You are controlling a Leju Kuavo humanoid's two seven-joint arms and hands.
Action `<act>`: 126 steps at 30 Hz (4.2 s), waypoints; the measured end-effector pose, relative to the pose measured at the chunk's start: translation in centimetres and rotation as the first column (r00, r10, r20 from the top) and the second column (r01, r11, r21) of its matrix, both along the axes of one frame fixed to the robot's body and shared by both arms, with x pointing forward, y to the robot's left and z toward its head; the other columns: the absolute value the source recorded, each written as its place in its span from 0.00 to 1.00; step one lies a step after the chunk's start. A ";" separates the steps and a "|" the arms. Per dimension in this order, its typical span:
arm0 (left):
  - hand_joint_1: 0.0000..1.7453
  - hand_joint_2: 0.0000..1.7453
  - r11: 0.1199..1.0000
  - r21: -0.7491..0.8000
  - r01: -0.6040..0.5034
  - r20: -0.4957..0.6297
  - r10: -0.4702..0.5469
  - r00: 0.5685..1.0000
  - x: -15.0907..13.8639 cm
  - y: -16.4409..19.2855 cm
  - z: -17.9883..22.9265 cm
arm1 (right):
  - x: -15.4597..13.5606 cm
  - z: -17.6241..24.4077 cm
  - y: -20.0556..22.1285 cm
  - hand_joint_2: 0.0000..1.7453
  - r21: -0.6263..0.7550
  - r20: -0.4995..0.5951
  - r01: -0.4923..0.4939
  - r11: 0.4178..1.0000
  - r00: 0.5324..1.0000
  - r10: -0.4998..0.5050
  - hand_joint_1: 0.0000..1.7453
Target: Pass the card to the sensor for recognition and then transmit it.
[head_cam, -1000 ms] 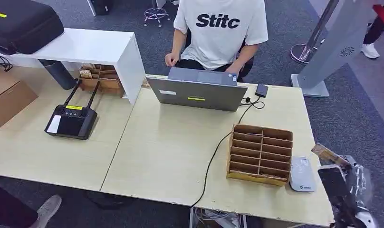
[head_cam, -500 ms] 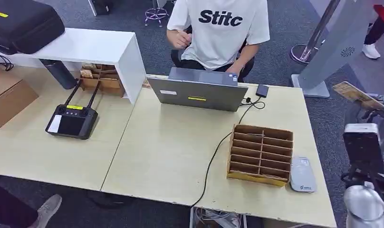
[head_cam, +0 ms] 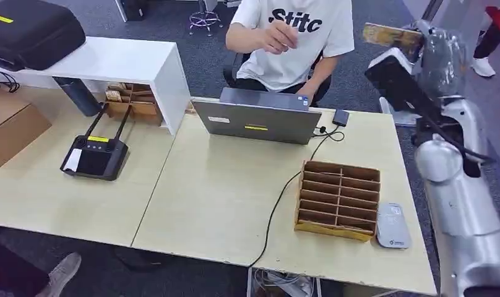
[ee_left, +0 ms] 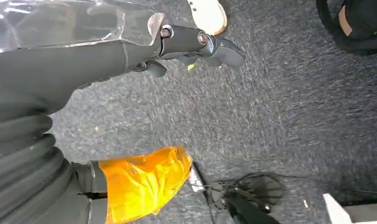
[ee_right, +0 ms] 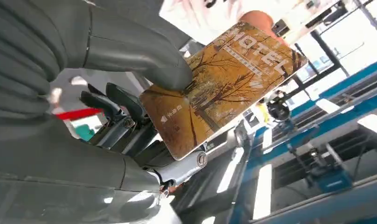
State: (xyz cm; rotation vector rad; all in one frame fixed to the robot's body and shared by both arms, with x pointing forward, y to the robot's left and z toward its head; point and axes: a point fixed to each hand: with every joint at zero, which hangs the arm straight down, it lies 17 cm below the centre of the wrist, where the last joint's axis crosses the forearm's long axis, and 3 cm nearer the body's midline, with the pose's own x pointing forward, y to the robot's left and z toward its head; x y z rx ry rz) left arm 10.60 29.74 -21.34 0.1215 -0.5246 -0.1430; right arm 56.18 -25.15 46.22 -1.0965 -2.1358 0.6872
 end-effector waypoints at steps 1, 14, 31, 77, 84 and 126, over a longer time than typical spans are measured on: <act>0.00 1.00 1.000 -0.010 -0.005 -0.007 0.005 1.000 -0.2 -0.2 -0.3 | 0.4 0.5 0.4 1.00 -0.012 0.000 -0.002 1.000 1.000 0.002 1.00; 0.00 1.00 0.999 0.030 -0.029 -0.083 0.031 0.996 -1.5 1.7 -2.9 | 9.0 -1.4 2.8 1.00 -0.278 -0.196 0.143 0.950 0.960 -0.202 1.00; 0.00 1.00 0.997 -0.044 -0.061 -0.095 0.057 0.994 -2.1 0.4 -3.1 | 11.5 -7.6 2.5 1.00 -0.384 -0.356 0.172 0.907 0.879 -0.317 1.00; 0.00 1.00 0.984 -0.009 -0.178 -0.131 0.175 0.976 -5.0 0.4 -1.5 | -19.6 -7.2 -3.7 1.00 0.383 0.249 -0.231 0.895 0.958 0.141 0.00; 0.00 1.00 0.961 -0.029 -0.273 -0.177 0.264 0.948 -6.6 -1.0 -0.4 | -23.0 -9.8 -5.7 1.00 0.425 0.202 -0.185 0.886 0.974 0.107 0.00; 0.00 1.00 0.985 -0.076 -0.158 -0.200 0.140 0.970 -6.3 -3.9 1.1 | -17.0 -22.8 -3.0 1.00 -0.214 -0.160 0.057 0.975 0.983 -0.093 0.00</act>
